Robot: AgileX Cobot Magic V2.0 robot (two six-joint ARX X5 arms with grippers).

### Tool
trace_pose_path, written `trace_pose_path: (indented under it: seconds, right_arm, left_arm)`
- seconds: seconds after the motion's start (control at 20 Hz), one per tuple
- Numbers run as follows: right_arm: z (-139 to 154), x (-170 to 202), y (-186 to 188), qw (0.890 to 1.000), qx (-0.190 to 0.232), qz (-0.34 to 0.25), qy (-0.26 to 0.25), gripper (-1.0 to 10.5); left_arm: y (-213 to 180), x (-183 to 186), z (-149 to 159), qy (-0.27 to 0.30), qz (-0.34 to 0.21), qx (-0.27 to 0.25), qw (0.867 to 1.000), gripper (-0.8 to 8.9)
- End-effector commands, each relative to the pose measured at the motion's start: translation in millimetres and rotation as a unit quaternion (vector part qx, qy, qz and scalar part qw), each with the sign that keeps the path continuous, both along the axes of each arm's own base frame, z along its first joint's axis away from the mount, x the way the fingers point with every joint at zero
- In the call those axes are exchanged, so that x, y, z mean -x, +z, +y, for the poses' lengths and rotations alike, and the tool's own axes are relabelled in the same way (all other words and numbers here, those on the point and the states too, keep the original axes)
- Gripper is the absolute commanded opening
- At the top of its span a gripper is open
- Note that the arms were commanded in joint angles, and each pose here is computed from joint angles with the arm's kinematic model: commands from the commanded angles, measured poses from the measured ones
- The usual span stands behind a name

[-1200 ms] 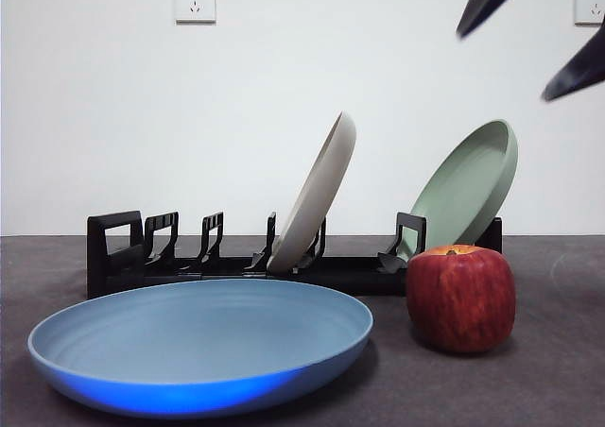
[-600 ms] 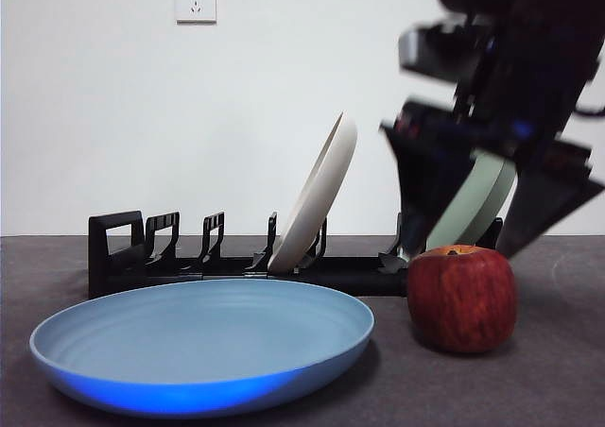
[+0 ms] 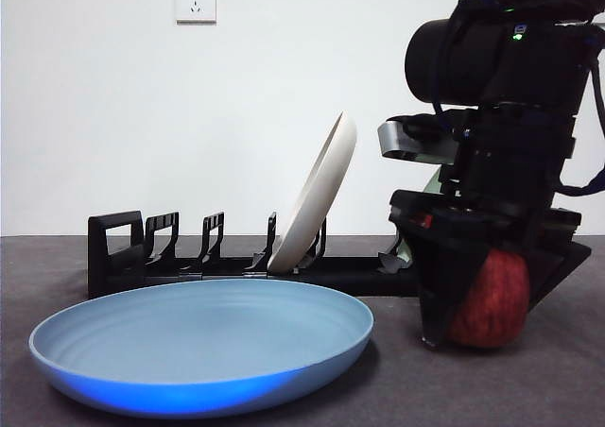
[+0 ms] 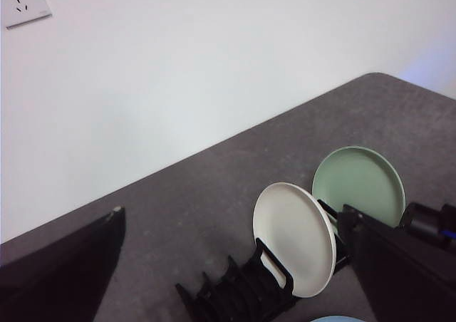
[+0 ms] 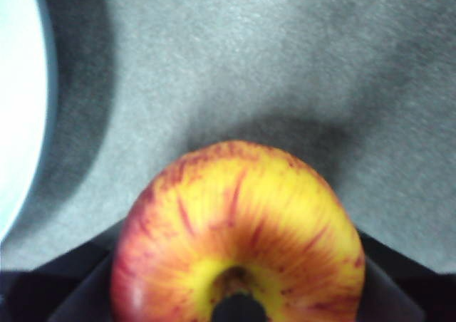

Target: Take the blue plate from the plate rack,put the plate on the table,take the apple from the table,put the apple in the plate

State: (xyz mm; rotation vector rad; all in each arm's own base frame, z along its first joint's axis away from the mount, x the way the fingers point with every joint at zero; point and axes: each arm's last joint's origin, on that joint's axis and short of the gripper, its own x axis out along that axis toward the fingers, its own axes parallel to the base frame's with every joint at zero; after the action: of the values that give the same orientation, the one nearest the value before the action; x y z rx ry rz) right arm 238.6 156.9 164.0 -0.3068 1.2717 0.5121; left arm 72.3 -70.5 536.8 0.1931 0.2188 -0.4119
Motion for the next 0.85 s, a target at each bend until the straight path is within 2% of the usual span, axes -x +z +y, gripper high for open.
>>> trace_pose_path:
  seconds: [0.05,0.25,0.4,0.55,0.65,0.85]
  right_arm:
    - [2,3,20,1.000,-0.016,-0.021,-0.003,-0.1]
    - [17,13,61,0.995,-0.066,-0.073,0.015,-0.1]
    - [43,21,84,0.986,-0.124,-0.082,0.071,-0.1]
    - [79,31,90,0.973,-0.160,-0.114,0.122,-0.1]
    - [99,32,88,0.970,-0.164,-0.112,0.139,-0.1]
    - [136,23,57,0.974,-0.134,-0.079,0.162,-0.1]
  left_arm:
    - [0,4,6,0.011,-0.002,0.003,1.000,5.02]
    - [-1,8,18,0.091,-0.017,-0.019,0.996,5.02]
    - [-6,10,26,0.167,-0.021,-0.062,0.984,5.02]
    - [-12,12,32,0.221,-0.017,-0.112,0.969,5.01]
    - [-13,13,34,0.240,-0.018,-0.124,0.963,5.01]
    - [-12,18,40,0.243,-0.023,-0.116,0.963,5.01]
